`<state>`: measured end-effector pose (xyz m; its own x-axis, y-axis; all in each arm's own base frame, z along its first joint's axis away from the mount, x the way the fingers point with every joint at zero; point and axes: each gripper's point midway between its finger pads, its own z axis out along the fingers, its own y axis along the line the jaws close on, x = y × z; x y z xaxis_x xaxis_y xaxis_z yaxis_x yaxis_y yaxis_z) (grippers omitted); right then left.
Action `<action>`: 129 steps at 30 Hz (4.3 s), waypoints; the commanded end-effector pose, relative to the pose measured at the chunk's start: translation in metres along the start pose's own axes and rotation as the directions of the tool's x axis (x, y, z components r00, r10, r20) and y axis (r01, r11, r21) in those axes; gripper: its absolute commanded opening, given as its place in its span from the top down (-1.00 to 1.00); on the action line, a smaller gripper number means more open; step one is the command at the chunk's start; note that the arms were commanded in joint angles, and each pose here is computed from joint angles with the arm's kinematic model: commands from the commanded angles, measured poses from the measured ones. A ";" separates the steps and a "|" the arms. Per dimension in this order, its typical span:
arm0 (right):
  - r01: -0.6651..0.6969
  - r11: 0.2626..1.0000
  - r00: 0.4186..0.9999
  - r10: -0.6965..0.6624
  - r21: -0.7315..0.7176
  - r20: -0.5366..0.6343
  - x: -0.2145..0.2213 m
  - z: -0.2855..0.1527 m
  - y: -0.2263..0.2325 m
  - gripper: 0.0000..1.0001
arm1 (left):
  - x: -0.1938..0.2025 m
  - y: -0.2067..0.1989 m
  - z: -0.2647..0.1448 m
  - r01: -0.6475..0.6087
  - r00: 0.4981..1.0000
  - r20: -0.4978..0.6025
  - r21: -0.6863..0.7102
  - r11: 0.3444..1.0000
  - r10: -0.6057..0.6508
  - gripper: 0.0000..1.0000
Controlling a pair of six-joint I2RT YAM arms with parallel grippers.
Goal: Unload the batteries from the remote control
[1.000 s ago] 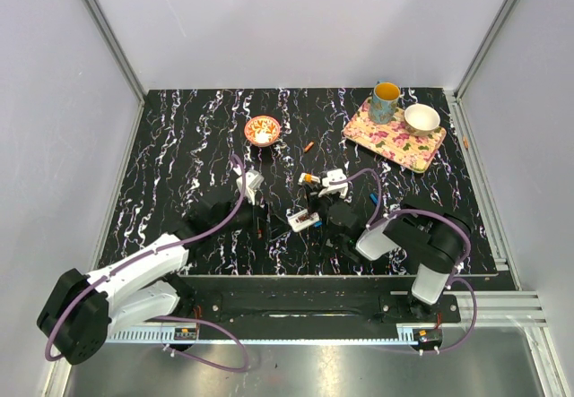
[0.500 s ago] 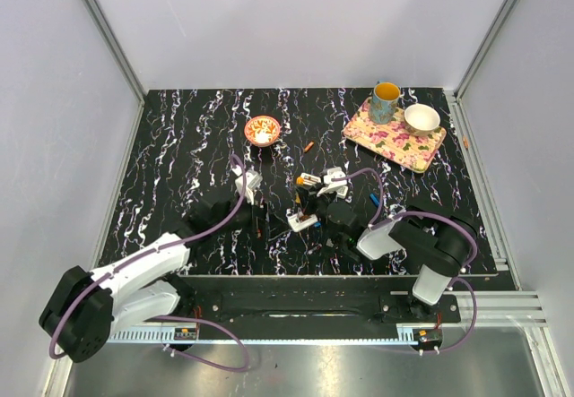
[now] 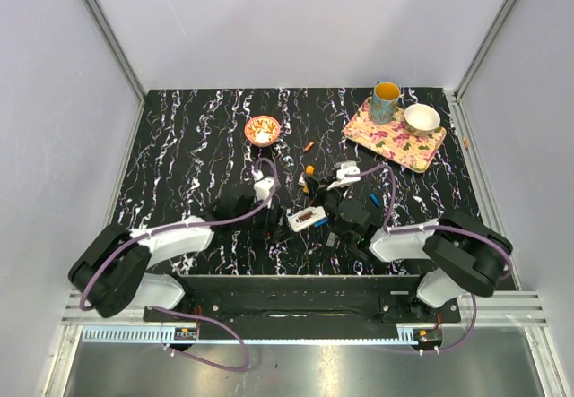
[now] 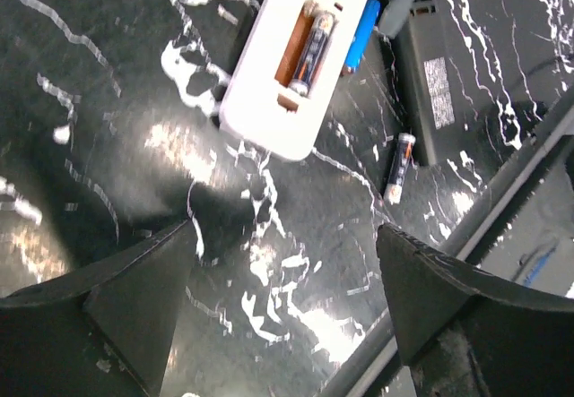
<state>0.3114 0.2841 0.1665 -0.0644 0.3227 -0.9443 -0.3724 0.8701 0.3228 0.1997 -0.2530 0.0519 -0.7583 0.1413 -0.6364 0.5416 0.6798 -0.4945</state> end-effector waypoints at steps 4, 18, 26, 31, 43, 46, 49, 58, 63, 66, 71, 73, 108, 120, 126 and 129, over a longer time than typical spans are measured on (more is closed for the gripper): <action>-0.011 0.995 1.000 0.013 0.096 -0.025 -0.019 -0.004 -0.030 1.00 | -0.022 -0.019 0.039 -0.190 0.981 -0.061 -0.078 0.979 0.186 -0.60; -0.072 0.987 0.996 0.078 0.147 -0.037 -0.034 -0.005 -0.066 1.00 | 0.015 -0.031 0.068 -0.031 0.988 -0.152 -0.042 0.999 0.024 0.64; -0.065 0.992 0.996 0.071 0.109 -0.057 -0.032 -0.004 -0.059 1.00 | -0.002 0.011 0.071 0.091 0.993 -0.064 -0.153 0.984 -0.102 0.83; -0.059 0.994 0.996 0.065 0.094 -0.061 -0.030 -0.001 -0.056 1.00 | -0.022 0.036 0.066 0.110 0.993 -0.014 -0.196 0.974 -0.115 0.83; -0.055 0.998 0.996 0.059 0.044 -0.073 -0.017 0.025 -0.040 1.00 | -0.037 0.041 0.090 0.093 0.994 -0.051 -0.141 0.986 -0.101 0.83; -0.065 0.997 0.997 0.067 0.047 -0.039 -0.020 0.030 -0.041 1.00 | -0.028 0.041 0.087 0.108 0.992 -0.052 -0.135 0.985 -0.116 0.83; -0.069 0.995 0.997 0.070 0.073 -0.017 -0.018 0.036 -0.045 1.00 | -0.019 0.040 0.081 0.122 0.990 -0.051 -0.133 0.984 -0.130 0.83; -0.086 0.989 0.995 0.090 0.123 -0.033 0.012 0.049 -0.056 1.00 | -0.003 0.029 0.072 0.150 0.986 -0.062 -0.093 0.984 -0.156 0.83; -0.101 0.976 0.995 0.102 0.194 0.007 0.015 0.039 -0.074 1.00 | 0.002 0.021 0.073 0.164 0.984 -0.065 -0.058 0.985 -0.167 0.83; -0.105 0.977 0.994 0.106 0.186 0.003 0.017 0.039 -0.073 1.00 | -0.001 0.019 0.076 0.168 0.983 -0.061 -0.043 0.985 -0.171 0.83; -0.117 0.977 0.991 0.128 0.177 -0.049 0.032 0.041 -0.069 1.00 | -0.004 0.018 0.081 0.171 0.983 -0.061 -0.037 0.985 -0.173 0.83; -0.120 0.975 0.987 0.137 0.187 -0.080 0.040 0.044 -0.069 1.00 | -0.005 0.018 0.083 0.175 0.982 -0.060 -0.038 0.984 -0.177 0.83; -0.252 0.952 0.927 0.289 0.175 -0.240 0.053 0.035 -0.045 1.00 | -0.021 0.045 0.097 0.269 0.961 -0.062 -0.049 0.962 -0.271 0.88; -0.240 0.960 0.936 0.268 0.145 -0.226 0.038 0.036 -0.038 1.00 | -0.026 0.049 0.100 0.250 0.965 -0.071 -0.057 0.966 -0.254 0.88; -0.211 0.966 0.939 0.243 0.150 -0.243 0.048 0.036 -0.043 1.00 | -0.028 0.052 0.101 0.244 0.966 -0.068 -0.064 0.968 -0.249 0.87; -0.203 0.967 0.943 0.236 0.156 -0.233 0.046 0.037 -0.045 1.00 | -0.032 0.054 0.097 0.230 0.971 -0.052 -0.073 0.970 -0.235 0.80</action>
<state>0.3527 0.2659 0.0944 -0.4002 0.4146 -0.8172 -0.1727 0.8417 0.5116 0.2863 -0.3157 0.0168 -0.8758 -0.0073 -0.4827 0.3653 0.6436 -0.6726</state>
